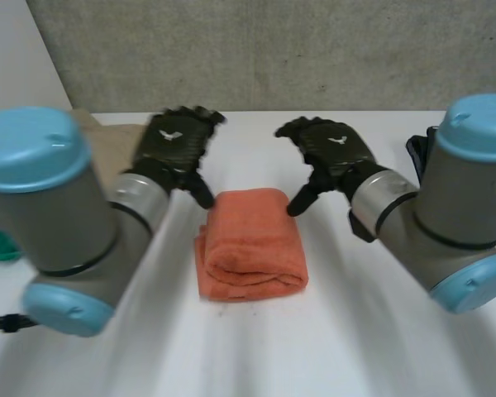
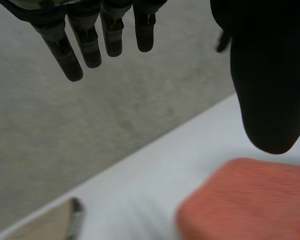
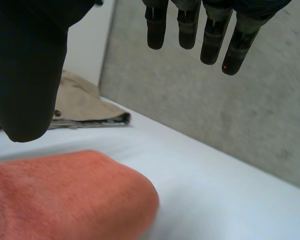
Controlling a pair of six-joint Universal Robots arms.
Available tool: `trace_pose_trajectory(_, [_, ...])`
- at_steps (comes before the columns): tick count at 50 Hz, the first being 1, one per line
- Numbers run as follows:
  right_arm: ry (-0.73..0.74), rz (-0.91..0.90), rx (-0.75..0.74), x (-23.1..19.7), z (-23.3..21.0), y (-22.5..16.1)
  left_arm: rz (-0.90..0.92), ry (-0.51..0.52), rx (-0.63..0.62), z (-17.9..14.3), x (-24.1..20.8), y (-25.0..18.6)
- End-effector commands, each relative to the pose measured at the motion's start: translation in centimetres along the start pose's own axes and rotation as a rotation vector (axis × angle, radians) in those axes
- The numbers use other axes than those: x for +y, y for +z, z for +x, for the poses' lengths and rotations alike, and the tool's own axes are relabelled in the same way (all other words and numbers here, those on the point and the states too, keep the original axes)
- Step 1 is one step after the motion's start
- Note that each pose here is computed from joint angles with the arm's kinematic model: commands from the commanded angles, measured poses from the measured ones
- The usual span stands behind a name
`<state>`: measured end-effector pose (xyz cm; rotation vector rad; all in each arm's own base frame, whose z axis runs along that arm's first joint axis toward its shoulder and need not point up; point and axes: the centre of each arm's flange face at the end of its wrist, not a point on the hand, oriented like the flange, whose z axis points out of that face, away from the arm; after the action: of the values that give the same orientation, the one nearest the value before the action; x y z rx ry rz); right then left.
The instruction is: Fold the laundry.
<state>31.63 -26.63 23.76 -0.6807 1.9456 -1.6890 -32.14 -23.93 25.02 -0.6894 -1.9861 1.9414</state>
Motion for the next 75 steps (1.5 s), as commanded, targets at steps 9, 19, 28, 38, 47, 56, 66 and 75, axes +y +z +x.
trace_pose_trajectory(9, [0.036,-0.18,0.027,4.7,2.4,2.4,-0.216,0.084,0.07,4.2,9.1,4.6])
trace_pose_trajectory(19, [0.028,-0.261,-0.124,7.0,-0.9,3.1,-0.394,0.405,-0.005,3.1,12.3,1.9])
trace_pose_trajectory(28, [-0.17,-0.361,-0.107,10.7,-1.5,3.7,-0.404,0.406,0.021,4.0,12.2,0.6])
trace_pose_trajectory(38, [-0.194,-0.263,-0.068,6.6,-1.7,2.9,-0.276,0.351,-0.009,3.1,7.2,0.3])
trace_pose_trajectory(47, [-0.189,-0.114,-0.047,3.8,-2.4,-0.2,0.037,0.193,0.135,1.1,-2.4,-0.7])
trace_pose_trajectory(56, [-0.319,-0.159,-0.199,9.2,-7.7,-2.9,0.09,0.107,0.523,0.4,-3.9,-2.6])
trace_pose_trajectory(66, [-0.425,-0.095,-0.215,13.1,-9.0,-1.1,0.081,0.078,0.54,-0.4,-4.5,-3.1])
trace_pose_trajectory(75, [-0.447,-0.025,-0.159,12.5,-8.7,1.5,0.075,0.076,0.546,-0.2,-4.3,-3.3])
